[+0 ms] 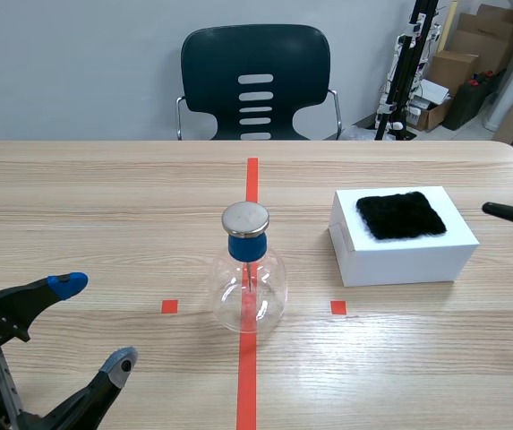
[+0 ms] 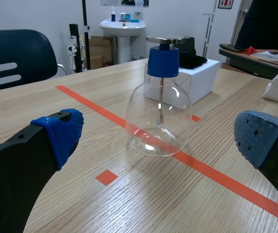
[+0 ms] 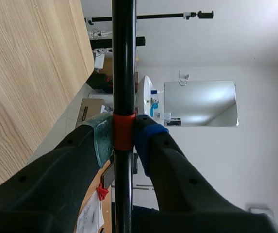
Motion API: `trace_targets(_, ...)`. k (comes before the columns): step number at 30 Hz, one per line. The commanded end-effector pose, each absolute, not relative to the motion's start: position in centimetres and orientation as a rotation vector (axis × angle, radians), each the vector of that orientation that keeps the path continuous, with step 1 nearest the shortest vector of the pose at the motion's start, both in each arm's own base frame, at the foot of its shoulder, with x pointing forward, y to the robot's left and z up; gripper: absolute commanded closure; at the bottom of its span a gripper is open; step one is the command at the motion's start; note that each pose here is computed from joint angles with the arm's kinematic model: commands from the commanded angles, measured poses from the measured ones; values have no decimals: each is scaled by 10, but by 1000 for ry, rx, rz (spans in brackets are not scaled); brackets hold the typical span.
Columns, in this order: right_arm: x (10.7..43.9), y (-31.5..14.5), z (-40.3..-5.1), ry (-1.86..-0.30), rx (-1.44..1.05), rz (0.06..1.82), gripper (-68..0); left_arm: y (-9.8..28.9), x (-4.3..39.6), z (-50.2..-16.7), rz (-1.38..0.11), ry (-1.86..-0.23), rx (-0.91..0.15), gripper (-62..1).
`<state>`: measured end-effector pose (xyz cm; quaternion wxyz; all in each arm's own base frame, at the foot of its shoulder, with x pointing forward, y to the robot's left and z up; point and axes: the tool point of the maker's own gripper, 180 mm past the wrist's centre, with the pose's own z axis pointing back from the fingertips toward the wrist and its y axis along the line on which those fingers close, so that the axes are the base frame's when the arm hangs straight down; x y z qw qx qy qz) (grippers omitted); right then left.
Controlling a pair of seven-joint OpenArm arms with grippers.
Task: Do the electroscope experiment. move the rod toward and away from the electroscope
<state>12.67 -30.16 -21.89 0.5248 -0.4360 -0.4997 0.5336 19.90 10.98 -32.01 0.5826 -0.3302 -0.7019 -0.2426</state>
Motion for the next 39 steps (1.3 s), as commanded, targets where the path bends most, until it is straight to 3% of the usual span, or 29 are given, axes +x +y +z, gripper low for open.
trace_targets(1, 133, -301, -209, -1224, -1077, 1283, -4, 112, 203, -310, -564, -1676, -779, -623)
trace_targets(39, 133, -305, -209, -1207, -1089, 1268, -4, 112, 203, -310, -564, -1676, -779, -623)
